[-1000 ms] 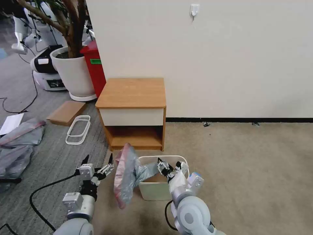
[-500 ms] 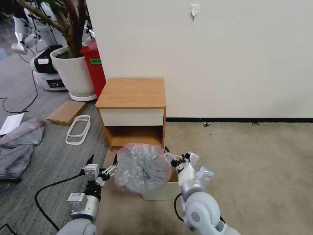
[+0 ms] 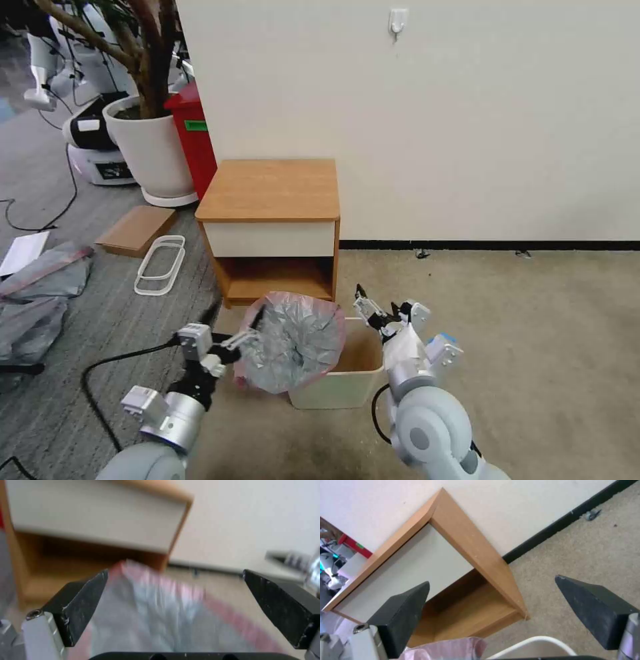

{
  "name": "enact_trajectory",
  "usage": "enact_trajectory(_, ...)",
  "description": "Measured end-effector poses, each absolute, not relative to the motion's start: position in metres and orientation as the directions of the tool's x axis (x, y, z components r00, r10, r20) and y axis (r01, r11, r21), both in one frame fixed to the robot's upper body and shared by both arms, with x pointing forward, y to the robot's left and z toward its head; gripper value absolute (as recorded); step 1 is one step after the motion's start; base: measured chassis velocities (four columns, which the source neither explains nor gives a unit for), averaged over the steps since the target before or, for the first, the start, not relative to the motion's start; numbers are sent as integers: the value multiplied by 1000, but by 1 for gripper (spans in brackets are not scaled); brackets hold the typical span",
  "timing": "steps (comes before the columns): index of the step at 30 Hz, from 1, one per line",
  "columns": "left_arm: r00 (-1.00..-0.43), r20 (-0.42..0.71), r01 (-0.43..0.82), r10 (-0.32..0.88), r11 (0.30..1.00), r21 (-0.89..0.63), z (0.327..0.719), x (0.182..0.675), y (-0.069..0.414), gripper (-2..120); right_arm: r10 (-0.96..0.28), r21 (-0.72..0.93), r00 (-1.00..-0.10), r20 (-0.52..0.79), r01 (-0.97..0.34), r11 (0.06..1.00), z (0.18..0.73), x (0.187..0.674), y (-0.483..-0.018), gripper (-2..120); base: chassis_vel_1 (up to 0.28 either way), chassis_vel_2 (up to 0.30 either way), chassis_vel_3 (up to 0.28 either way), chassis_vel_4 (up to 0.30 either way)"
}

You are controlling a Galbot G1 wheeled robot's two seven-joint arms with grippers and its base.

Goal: Pick up the garbage bag from the table and place it over the trash can.

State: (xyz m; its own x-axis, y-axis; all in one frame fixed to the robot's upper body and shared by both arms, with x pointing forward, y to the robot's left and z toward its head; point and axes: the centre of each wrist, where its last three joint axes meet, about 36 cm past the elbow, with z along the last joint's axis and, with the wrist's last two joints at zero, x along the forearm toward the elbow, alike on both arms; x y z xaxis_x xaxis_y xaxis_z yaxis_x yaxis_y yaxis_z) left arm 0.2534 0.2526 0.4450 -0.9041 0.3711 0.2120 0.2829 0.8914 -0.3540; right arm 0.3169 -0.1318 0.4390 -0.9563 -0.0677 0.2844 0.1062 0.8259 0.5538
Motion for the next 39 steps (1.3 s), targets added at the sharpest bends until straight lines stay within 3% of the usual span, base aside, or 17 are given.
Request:
enact_trajectory(4,-861,339,253,378,898,-359,447,259,252,100,-55,553,-957,286,118,825,438,316,-136,97,0,0,0,0)
enact_trajectory(12,-801,483,198,354,917,-345,440,275,240,100,-39,553,-954,296,138,822,434,316,-138,96,0,0,0,0)
enact_trajectory(31,-772,552,148,315,934,-327,441,293,239,93,-15,549,-951,309,166,819,424,320,-140,92,0,0,0,0)
enact_trajectory(34,-772,559,132,304,936,-326,438,298,237,80,-10,545,-949,316,172,820,421,320,-141,90,0,0,0,0)
enact_trajectory(39,-769,573,112,283,942,-315,433,304,233,74,-6,541,-947,320,177,822,419,321,-141,89,0,0,0,0)
